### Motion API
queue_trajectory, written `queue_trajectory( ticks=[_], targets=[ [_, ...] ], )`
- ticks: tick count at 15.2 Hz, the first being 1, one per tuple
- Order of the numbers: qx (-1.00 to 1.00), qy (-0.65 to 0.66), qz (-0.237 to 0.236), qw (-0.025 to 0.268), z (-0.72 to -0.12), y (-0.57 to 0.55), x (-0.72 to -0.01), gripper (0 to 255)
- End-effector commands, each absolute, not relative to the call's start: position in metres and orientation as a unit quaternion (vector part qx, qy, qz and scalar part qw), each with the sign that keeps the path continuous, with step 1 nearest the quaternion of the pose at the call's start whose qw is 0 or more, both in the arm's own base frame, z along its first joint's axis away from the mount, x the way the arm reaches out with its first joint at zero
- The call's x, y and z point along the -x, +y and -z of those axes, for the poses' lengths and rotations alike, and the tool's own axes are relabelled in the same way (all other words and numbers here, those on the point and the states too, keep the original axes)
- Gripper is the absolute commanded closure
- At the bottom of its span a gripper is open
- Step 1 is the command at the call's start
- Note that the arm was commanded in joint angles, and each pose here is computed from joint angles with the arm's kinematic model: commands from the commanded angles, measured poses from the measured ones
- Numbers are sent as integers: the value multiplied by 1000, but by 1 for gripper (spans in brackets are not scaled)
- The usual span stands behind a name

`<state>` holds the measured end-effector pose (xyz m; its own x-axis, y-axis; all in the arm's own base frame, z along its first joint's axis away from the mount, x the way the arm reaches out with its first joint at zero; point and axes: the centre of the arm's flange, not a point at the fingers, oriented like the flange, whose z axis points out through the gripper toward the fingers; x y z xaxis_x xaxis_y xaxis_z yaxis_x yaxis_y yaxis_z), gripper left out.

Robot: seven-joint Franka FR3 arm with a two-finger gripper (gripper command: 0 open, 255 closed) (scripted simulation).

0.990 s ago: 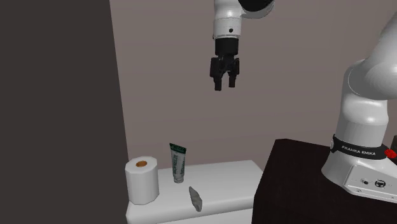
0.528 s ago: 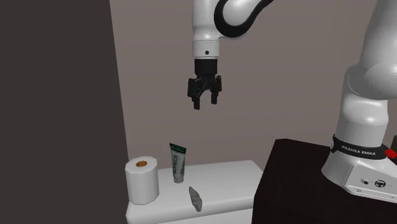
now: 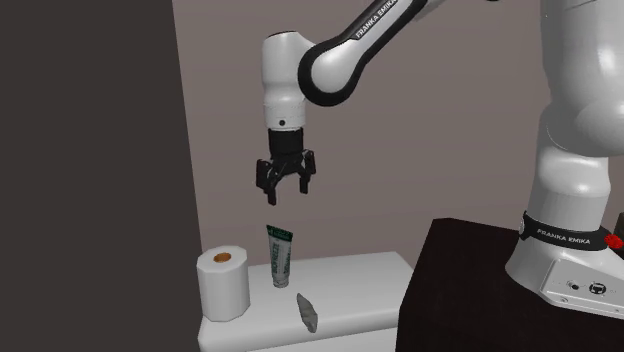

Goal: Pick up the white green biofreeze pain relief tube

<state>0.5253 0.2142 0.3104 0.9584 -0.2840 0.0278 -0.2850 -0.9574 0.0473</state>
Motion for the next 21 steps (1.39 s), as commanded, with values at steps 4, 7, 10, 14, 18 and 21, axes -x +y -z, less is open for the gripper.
queue_trajectory(
  ticks=[4, 7, 10, 14, 18, 21],
  targets=[
    [-985, -167, -14, 32, -263, 234, -565, 0],
    [-985, -171, -15, 33, -245, 238, -572, 0],
    [-985, -171, -15, 33, -230, 238, -572, 0],
    [-985, -171, -15, 34, -216, 238, -572, 0],
    [-985, -171, -15, 33, -216, 238, -572, 255],
    [-985, -171, -15, 33, -216, 238, -572, 255]
  ],
)
